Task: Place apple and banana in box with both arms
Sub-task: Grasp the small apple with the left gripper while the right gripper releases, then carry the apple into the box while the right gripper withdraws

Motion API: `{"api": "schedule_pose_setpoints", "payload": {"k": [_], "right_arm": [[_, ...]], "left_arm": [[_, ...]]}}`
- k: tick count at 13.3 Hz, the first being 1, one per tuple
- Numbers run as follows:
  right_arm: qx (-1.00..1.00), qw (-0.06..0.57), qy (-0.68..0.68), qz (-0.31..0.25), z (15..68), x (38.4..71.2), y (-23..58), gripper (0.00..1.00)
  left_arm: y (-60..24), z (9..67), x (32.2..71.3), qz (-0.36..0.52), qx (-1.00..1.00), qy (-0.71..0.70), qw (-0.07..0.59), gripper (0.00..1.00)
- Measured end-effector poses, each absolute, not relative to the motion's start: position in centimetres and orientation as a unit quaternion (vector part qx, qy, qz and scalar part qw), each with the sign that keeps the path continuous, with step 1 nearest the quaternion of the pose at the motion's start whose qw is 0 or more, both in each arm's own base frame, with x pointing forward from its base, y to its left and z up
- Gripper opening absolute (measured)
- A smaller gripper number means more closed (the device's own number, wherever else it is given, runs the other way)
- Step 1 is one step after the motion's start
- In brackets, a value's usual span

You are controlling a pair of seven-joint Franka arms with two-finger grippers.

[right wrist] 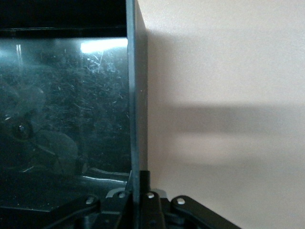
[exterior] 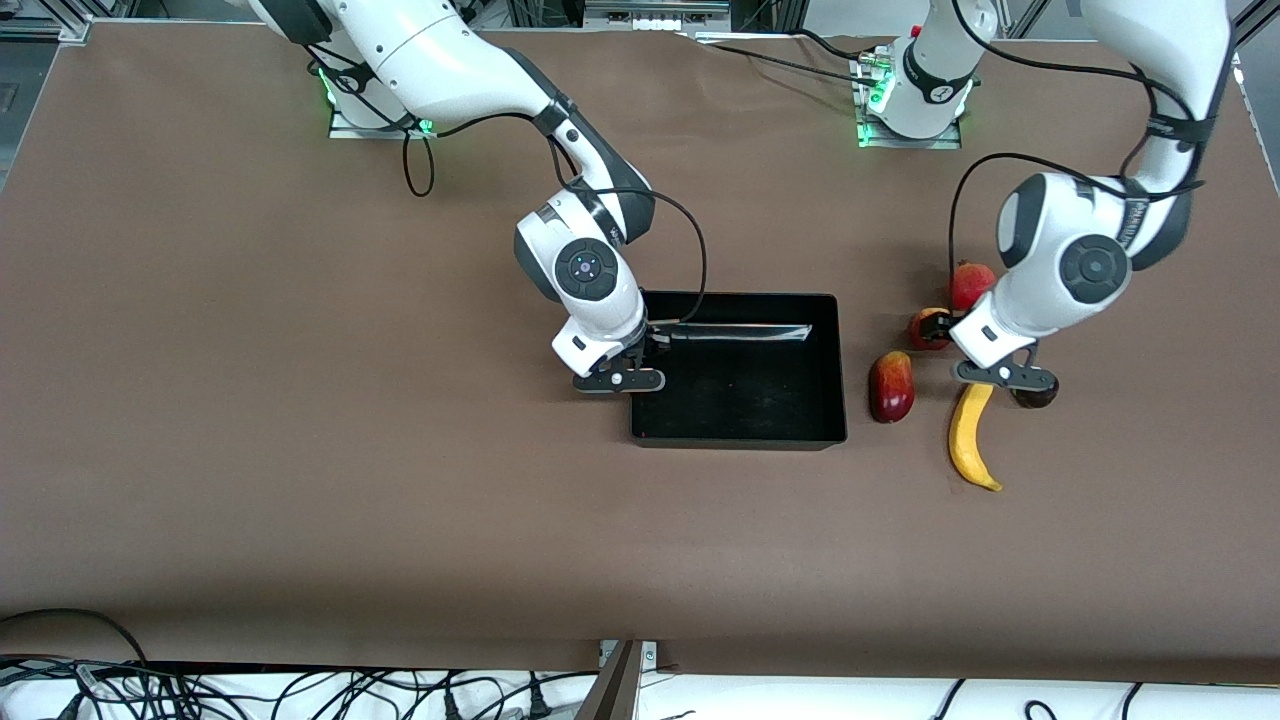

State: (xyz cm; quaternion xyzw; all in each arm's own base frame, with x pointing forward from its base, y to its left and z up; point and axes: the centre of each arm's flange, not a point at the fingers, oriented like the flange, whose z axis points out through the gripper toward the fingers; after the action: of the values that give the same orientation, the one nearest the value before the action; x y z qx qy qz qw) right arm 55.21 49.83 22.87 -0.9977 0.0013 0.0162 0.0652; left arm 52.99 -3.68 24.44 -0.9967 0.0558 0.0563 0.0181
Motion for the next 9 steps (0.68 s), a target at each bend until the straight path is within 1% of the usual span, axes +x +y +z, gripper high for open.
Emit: {"api": "schedule_pose_setpoints", "payload": {"k": [1, 3, 5, 6, 7, 9], "right_arm": [[-0.998, 0.067, 0.001, 0.016, 22.8, 55.2, 49.9, 0.11], [-0.998, 0.070, 0.001, 0.012, 23.1, 55.2, 50.1, 0.28], [-0.997, 0.071, 0.002, 0.005, 24.2, 56.0, 49.8, 0.48], [-0.998, 0.069, 0.003, 0.003, 25.4, 56.6, 49.3, 0.59], [-0.998, 0.065, 0.003, -0.001, 27.4, 57.6, 48.2, 0.68], [-0.998, 0.053, 0.003, -0.012, 32.8, 60.5, 44.0, 0.89]], "left_arm": [[-3.7, 23.4, 52.1, 0.055, -0.997, 0.057, 0.017, 1.00], [-4.0, 21.6, 50.5, 0.058, -0.996, 0.061, 0.016, 1.00], [-4.5, 20.1, 49.4, 0.072, -0.995, 0.066, 0.016, 0.98], [-4.7, 19.5, 49.3, 0.077, -0.994, 0.070, 0.016, 0.96], [-4.8, 19.1, 49.2, 0.079, -0.994, 0.074, 0.018, 0.86], [-4.8, 19.3, 49.4, 0.076, -0.994, 0.077, 0.020, 0.66]]}}
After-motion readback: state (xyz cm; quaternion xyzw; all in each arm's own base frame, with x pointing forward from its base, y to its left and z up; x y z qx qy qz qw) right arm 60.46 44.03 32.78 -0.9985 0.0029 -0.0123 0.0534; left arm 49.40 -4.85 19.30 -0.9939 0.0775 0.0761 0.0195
